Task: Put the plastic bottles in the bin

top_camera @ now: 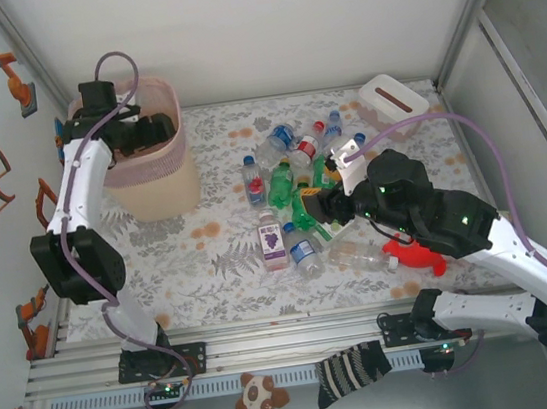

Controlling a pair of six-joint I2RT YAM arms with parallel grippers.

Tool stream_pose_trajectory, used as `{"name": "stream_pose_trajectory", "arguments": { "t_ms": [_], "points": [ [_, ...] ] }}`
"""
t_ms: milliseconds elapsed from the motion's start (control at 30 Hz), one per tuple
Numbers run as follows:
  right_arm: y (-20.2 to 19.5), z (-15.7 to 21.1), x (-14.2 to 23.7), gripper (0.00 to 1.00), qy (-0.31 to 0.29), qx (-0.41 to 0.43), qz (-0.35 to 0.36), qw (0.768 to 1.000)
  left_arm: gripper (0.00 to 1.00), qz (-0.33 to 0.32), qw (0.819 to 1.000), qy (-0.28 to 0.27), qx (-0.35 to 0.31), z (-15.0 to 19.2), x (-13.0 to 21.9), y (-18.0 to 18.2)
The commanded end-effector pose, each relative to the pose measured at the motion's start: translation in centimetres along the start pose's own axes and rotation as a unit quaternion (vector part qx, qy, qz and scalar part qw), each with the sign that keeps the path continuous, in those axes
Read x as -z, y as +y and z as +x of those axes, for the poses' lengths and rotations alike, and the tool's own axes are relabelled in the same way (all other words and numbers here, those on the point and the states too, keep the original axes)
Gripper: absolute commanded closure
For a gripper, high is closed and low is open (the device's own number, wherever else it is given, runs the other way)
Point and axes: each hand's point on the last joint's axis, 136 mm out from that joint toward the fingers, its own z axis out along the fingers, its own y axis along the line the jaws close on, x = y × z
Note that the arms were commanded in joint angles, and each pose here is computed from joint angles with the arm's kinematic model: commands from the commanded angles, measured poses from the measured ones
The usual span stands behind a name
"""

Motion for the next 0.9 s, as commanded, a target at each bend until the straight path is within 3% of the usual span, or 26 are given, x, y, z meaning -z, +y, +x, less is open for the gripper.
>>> {"name": "stream_pose_trajectory", "arguments": {
  "t_ms": [0, 467, 667, 867],
  "points": [
    [0.2, -0.7, 0.3, 0.34, -0.013, -0.005, -0.003, 1.000, 0.20, 0.001, 1.000, -0.019, -0.003, -0.8, 2.9, -1.0],
    [0.1, -0.5, 0.1, 0.34, -0.008, -0.005, 0.000, 1.000, 0.21, 0.023, 0.993, -0.109, -0.032, -2.8, 11.9, -4.7],
    [0.1, -0.3, 0.0, 0.34, -0.005, -0.006, 0.002, 1.000, 0.21, 0.031, 0.991, -0.121, -0.052, -1.4, 14.0, -7.2],
    [0.1, 0.2, -0.3, 0.34, 0.003, -0.004, 0.001, 1.000, 0.22, 0.041, 0.990, -0.108, -0.076, 1.7, 13.7, -10.5]
  ]
}}
